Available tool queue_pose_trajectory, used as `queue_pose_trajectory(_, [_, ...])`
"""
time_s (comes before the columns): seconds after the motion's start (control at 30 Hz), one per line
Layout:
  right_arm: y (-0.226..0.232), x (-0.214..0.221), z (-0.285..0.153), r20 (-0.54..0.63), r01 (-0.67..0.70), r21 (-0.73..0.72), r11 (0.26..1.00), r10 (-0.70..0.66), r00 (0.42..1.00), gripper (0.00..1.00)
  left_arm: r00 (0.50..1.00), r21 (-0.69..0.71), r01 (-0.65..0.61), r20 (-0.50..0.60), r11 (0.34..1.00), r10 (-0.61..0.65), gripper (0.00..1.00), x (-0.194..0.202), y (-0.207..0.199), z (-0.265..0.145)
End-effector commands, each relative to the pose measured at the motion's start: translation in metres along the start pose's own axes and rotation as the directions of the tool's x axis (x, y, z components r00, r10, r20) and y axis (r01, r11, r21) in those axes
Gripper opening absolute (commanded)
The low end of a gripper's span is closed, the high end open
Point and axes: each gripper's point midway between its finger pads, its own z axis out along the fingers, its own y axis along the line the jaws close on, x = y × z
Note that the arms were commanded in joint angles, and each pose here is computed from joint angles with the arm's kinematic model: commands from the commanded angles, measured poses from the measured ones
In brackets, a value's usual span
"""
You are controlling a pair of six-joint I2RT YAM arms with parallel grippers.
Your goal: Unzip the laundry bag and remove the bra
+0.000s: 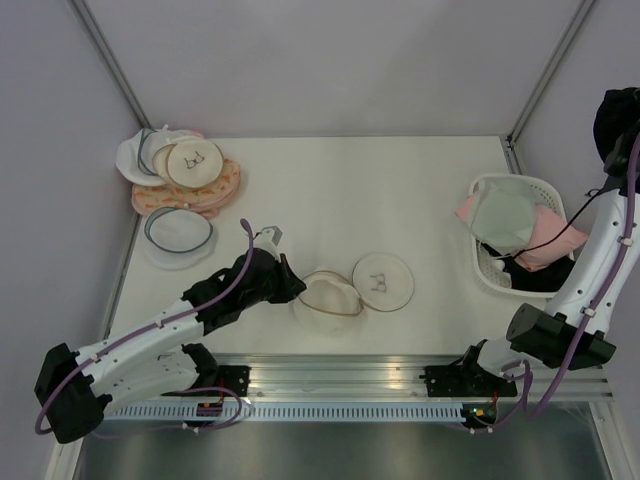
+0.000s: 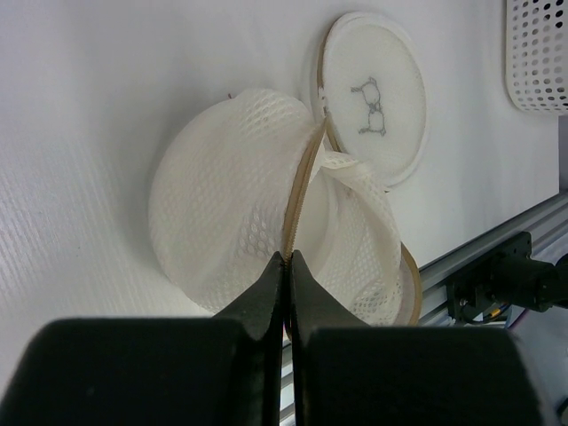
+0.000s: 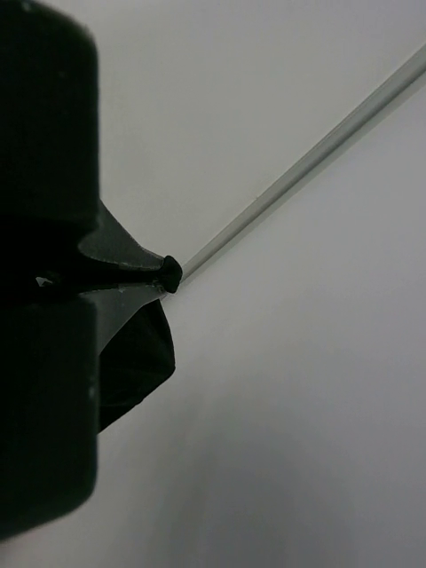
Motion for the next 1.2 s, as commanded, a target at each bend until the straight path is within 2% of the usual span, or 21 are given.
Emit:
queue_pose_trajectory(0.0, [0.000, 0.021, 0.009, -0.049, 0.016, -0.031, 0.999, -0.018, 0.999, 0.00, 0.999, 0.047, 0.026, 0.034, 0.999, -0.028, 0.02, -0.018, -0.021, -0.005])
queue_pose_trajectory(0.13, [-0.011, 0.071, 0.011, -0.180, 0.021, -0.040, 0.999, -0.028, 0.983, 0.00, 0.999, 0.051, 0.026, 0.023, 0.998, -0.027, 0.02, -0.018, -0.024, -0.001])
queue_pose_trajectory(0.17, [-0.022, 0.101, 0.008, -0.248, 0.022, -0.033, 0.999, -0.029, 0.968, 0.00, 0.999, 0.049, 0.029, 0.021, 0.998, -0.030, 0.02, -0.017, -0.024, 0.001])
queue_pose_trajectory(0.23, [-0.026, 0.127, 0.004, -0.302, 0.006, -0.053, 0.999, -0.022, 0.953, 0.00, 0.999, 0.051, 0.034, 0.004, 0.998, -0.034, 0.02, -0.014, -0.025, 0.007])
queue_pose_trajectory(0.27, [-0.038, 0.155, -0.003, -0.357, 0.011, -0.033, 0.999, -0.022, 0.934, 0.00, 0.999, 0.055, 0.037, 0.002, 0.998, -0.037, 0.02, -0.013, -0.026, 0.009])
queue_pose_trajectory(0.33, [-0.049, 0.176, -0.009, -0.386, 0.029, -0.010, 1.000, -0.031, 0.922, 0.00, 0.999, 0.061, 0.044, -0.016, 0.997, -0.044, 0.02, -0.010, -0.028, 0.012])
queue_pose_trajectory(0.47, [-0.088, 0.240, -0.027, -0.505, 0.073, 0.084, 0.994, -0.021, 0.863, 0.00, 0.999, 0.071, 0.047, -0.022, 0.996, -0.046, 0.02, -0.008, -0.028, 0.015])
queue_pose_trajectory(0.63, [-0.127, 0.287, -0.035, -0.568, 0.172, 0.199, 0.965, -0.029, 0.823, 0.01, 0.999, 0.073, 0.042, -0.010, 0.996, -0.041, 0.02, -0.008, -0.026, 0.015])
queue_pose_trajectory(0.77, [-0.149, 0.326, -0.037, -0.645, 0.234, 0.240, 0.942, -0.026, 0.764, 0.00, 0.999, 0.068, 0.050, -0.014, 0.996, -0.049, 0.02, -0.005, -0.021, 0.017])
queue_pose_trajectory(0.83, [-0.147, 0.332, -0.035, -0.656, 0.230, 0.225, 0.947, -0.027, 0.755, 0.00, 0.999, 0.070, 0.052, -0.011, 0.996, -0.052, 0.02, -0.005, -0.021, 0.017])
queue_pose_trajectory(0.9, [-0.134, 0.322, -0.029, -0.633, 0.205, 0.194, 0.959, -0.037, 0.774, 0.00, 0.999, 0.070, 0.053, -0.003, 0.996, -0.053, 0.02, -0.006, -0.020, 0.017])
queue_pose_trajectory(0.93, [-0.123, 0.318, -0.029, -0.629, 0.194, 0.158, 0.968, -0.053, 0.776, 0.03, 0.998, 0.070, 0.055, 0.004, 0.996, -0.055, 0.02, -0.008, -0.020, 0.017])
queue_pose_trajectory(0.97, [-0.107, 0.299, -0.024, -0.594, 0.167, 0.127, 0.978, -0.060, 0.802, 0.14, 0.998, 0.071, 0.056, 0.010, 0.996, -0.057, 0.02, -0.010, -0.020, 0.017])
queue_pose_trajectory(1.0, [-0.098, 0.290, -0.024, -0.585, 0.159, 0.106, 0.982, -0.068, 0.808, 0.40, 0.998, 0.073, 0.058, 0.016, 0.996, -0.059, 0.02, -0.011, -0.020, 0.016])
queue_pose_trajectory(1.07, [-0.066, 0.261, -0.023, -0.547, 0.130, 0.027, 0.991, -0.094, 0.832, 0.52, 0.998, 0.076, 0.060, 0.029, 0.995, -0.063, 0.02, -0.015, -0.020, 0.016])
queue_pose_trajectory(1.1, [-0.059, 0.254, -0.027, -0.549, 0.127, 0.010, 0.992, -0.100, 0.830, 0.64, 0.997, 0.079, 0.063, 0.034, 0.995, -0.066, 0.02, -0.017, -0.020, 0.015])
queue_pose_trajectory(1.17, [-0.036, 0.225, -0.034, -0.508, 0.115, -0.036, 0.993, -0.117, 0.854, 0.81, 0.997, 0.079, 0.065, 0.039, 0.995, -0.068, 0.02, -0.019, -0.019, 0.015])
